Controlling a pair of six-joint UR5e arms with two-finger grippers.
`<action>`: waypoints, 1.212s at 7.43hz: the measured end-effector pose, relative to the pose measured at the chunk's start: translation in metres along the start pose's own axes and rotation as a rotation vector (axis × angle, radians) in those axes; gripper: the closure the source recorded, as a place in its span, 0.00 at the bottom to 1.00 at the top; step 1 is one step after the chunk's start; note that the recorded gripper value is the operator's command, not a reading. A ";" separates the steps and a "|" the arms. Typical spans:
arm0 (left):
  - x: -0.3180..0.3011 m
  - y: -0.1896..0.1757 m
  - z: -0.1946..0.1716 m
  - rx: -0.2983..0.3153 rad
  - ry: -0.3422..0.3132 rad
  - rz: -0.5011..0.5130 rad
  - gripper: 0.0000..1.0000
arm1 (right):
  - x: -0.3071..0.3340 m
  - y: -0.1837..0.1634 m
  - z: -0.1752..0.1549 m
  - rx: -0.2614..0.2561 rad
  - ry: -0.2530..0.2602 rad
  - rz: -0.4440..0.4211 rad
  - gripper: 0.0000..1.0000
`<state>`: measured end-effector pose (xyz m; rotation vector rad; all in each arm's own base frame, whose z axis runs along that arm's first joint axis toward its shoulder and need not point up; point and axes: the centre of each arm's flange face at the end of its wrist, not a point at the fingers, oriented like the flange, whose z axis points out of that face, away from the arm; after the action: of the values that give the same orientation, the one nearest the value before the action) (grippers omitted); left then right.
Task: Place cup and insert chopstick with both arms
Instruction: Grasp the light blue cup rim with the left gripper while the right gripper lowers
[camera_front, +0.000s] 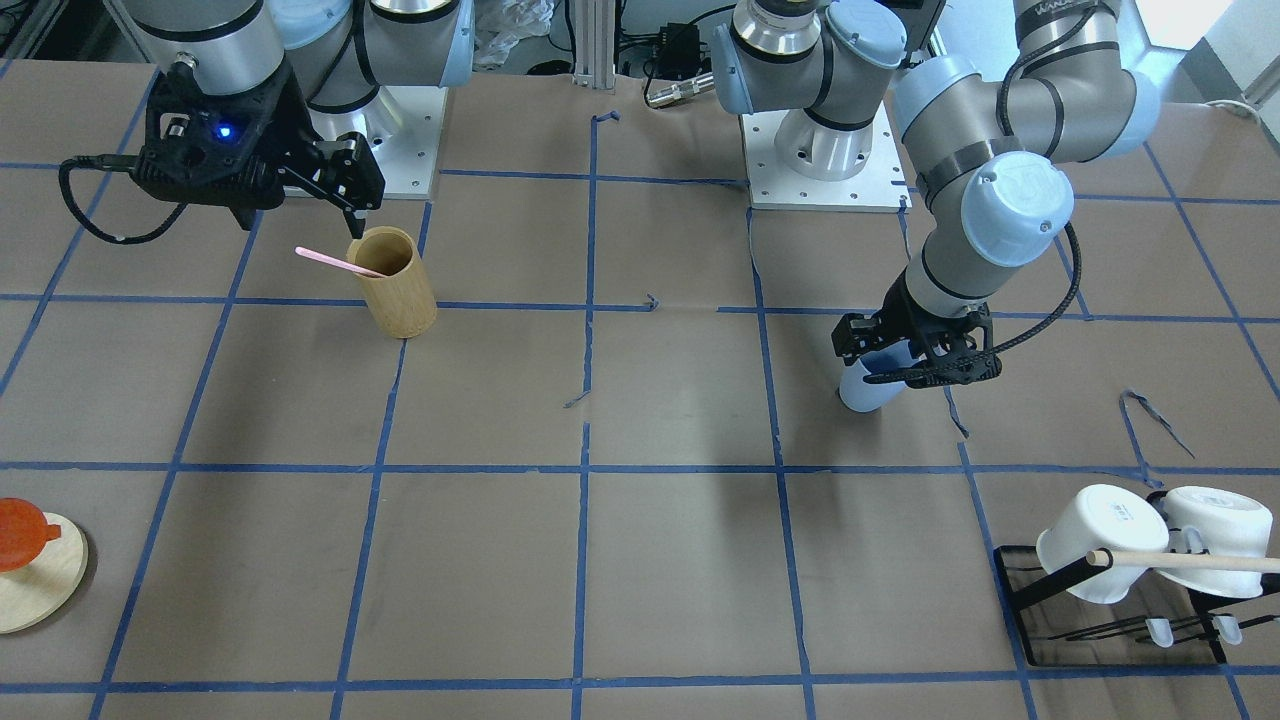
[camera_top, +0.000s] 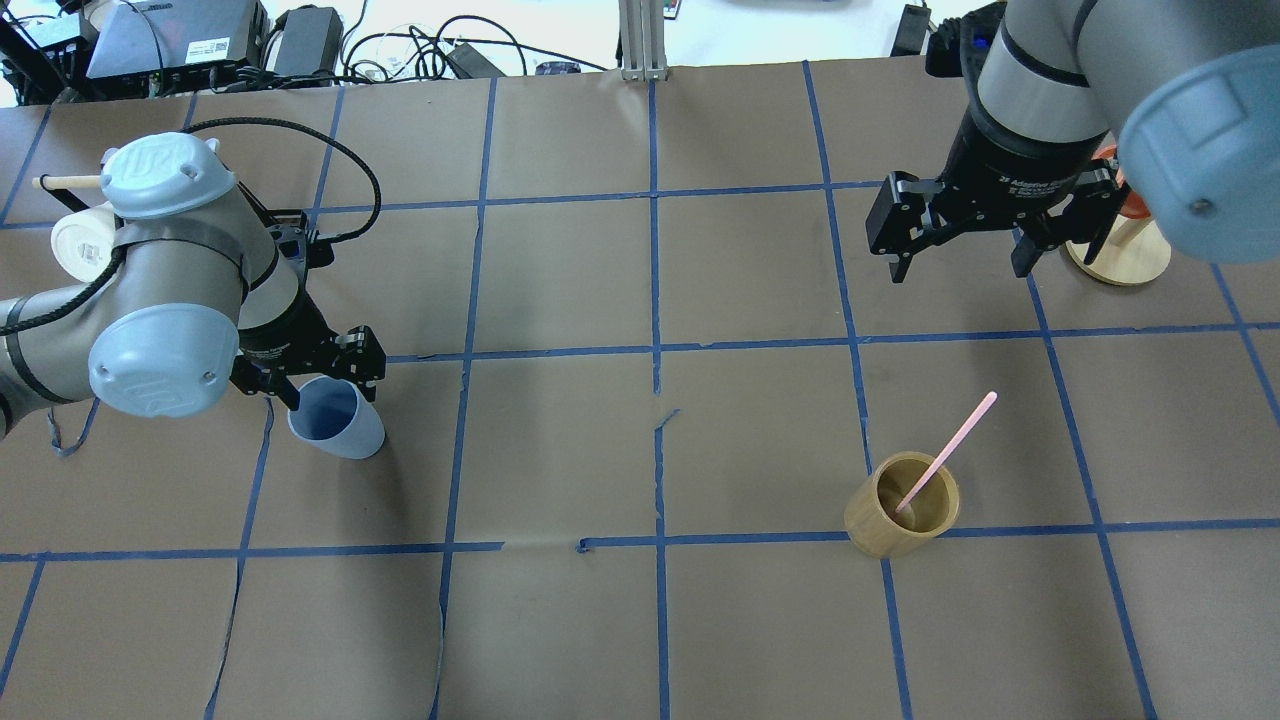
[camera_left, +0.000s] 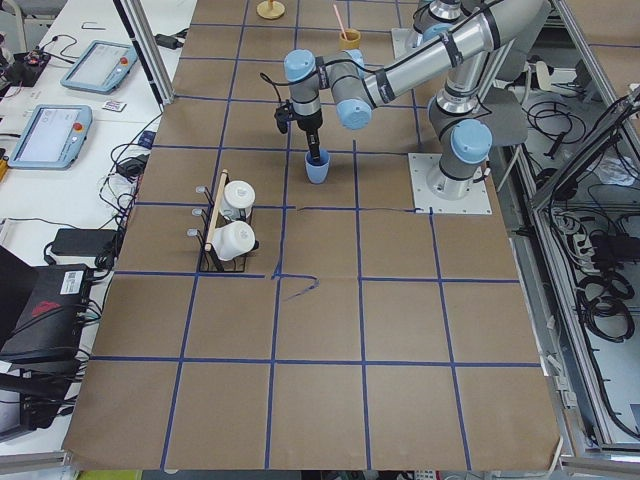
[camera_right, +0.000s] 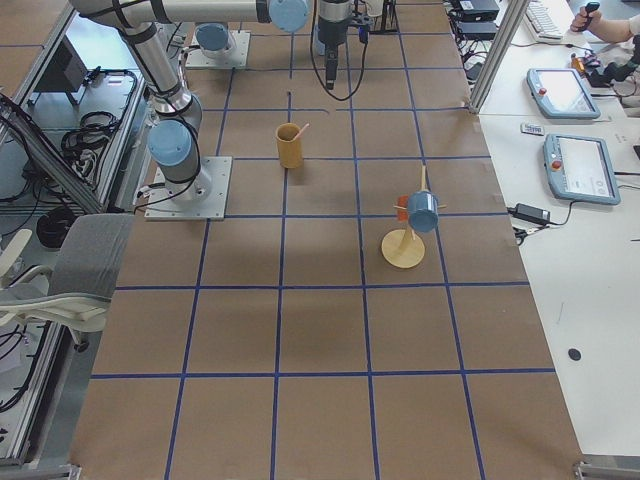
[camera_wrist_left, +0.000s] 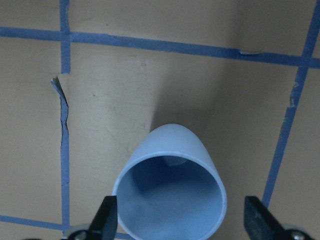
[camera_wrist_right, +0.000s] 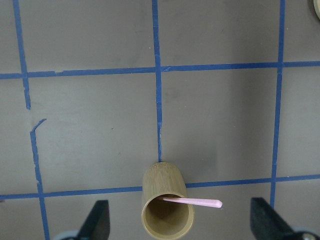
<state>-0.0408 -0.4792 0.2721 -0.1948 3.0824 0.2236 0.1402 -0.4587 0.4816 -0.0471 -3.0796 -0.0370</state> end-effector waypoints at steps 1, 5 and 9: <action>0.003 -0.001 0.004 -0.008 0.002 0.002 0.79 | 0.000 0.000 0.003 -0.008 0.001 -0.001 0.00; 0.004 -0.002 0.008 -0.016 0.003 0.013 1.00 | 0.002 0.001 0.014 -0.039 0.014 -0.001 0.00; 0.024 -0.003 -0.006 0.022 -0.001 -0.022 1.00 | 0.004 0.013 0.067 -0.151 0.033 0.105 0.00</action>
<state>-0.0647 -0.4862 0.2766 -0.2270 3.0781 0.1894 0.1329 -0.4440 0.4152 -0.2121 -3.0297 -0.2620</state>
